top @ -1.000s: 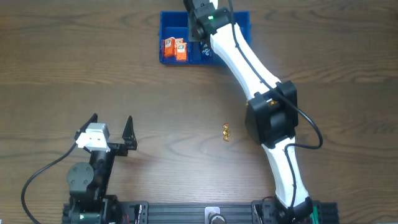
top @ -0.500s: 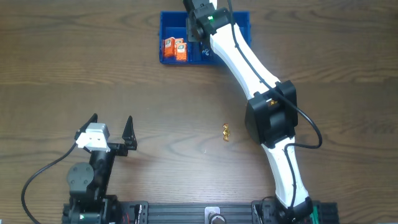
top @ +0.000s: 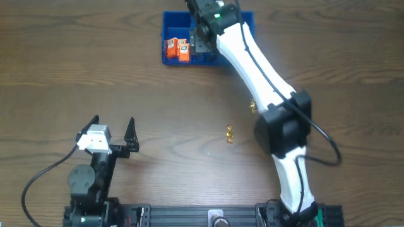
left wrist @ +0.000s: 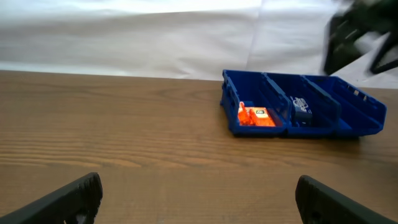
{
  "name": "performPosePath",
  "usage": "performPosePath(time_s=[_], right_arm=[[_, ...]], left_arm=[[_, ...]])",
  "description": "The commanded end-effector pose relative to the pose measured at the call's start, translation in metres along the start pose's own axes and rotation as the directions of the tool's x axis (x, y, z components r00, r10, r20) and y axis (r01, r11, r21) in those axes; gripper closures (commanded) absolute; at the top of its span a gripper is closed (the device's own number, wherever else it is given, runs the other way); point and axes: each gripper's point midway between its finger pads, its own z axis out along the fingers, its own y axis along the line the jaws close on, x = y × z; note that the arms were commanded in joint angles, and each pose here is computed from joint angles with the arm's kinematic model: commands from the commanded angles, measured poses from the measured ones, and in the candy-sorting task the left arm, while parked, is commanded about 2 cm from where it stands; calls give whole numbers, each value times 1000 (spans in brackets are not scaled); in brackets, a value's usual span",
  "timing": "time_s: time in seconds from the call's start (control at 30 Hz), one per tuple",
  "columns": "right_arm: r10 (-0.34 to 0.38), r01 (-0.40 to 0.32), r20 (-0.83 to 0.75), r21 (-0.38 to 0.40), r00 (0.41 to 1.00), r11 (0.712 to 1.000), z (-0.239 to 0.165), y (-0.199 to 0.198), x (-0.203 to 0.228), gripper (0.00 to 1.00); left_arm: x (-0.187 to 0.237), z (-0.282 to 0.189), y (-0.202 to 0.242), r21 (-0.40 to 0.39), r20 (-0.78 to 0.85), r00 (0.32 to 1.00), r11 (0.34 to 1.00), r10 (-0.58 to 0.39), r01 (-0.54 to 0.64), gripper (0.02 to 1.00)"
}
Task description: Sort Candies Into Trays
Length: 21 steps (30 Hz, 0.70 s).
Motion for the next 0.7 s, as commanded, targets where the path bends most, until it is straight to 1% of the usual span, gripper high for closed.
performPosePath(time_s=[0.03,0.13,0.23,0.37,0.4,0.5,0.53,0.63,0.7], right_arm=[[-52,52,7,-18,999,998,-75,-1,24,132],[-77,77,-60,-4,995,997,-79,-2,55,132],[-57,58,-110,6,992,998,-71,-5,87,132],[-65,53,-168,-78,984,996,-49,5,136,134],[-51,33,-192,-99,980,995,-41,5,151,137],[-7,-15,-244,-88,970,996,-19,-5,187,141],[-1,-21,-255,-84,967,996,-15,-7,195,141],[-1,-29,-283,-100,959,995,1,-11,220,143],[-3,-26,-300,-91,954,995,8,-15,231,148]], left_arm=[[16,1,-1,11,-46,999,1000,-2,2,20],[16,1,-1,11,-46,999,1000,-2,2,20],[16,1,-1,11,-46,999,1000,-2,2,23],[16,1,-1,11,-46,999,1000,-2,2,20],[16,1,-1,11,-46,999,1000,-2,2,20],[16,1,-1,11,-46,999,1000,-2,2,20],[16,1,-1,11,-46,999,1000,-2,2,20],[16,1,-1,11,-46,999,1000,-2,2,20],[16,1,-1,11,-46,999,1000,-2,2,20]])
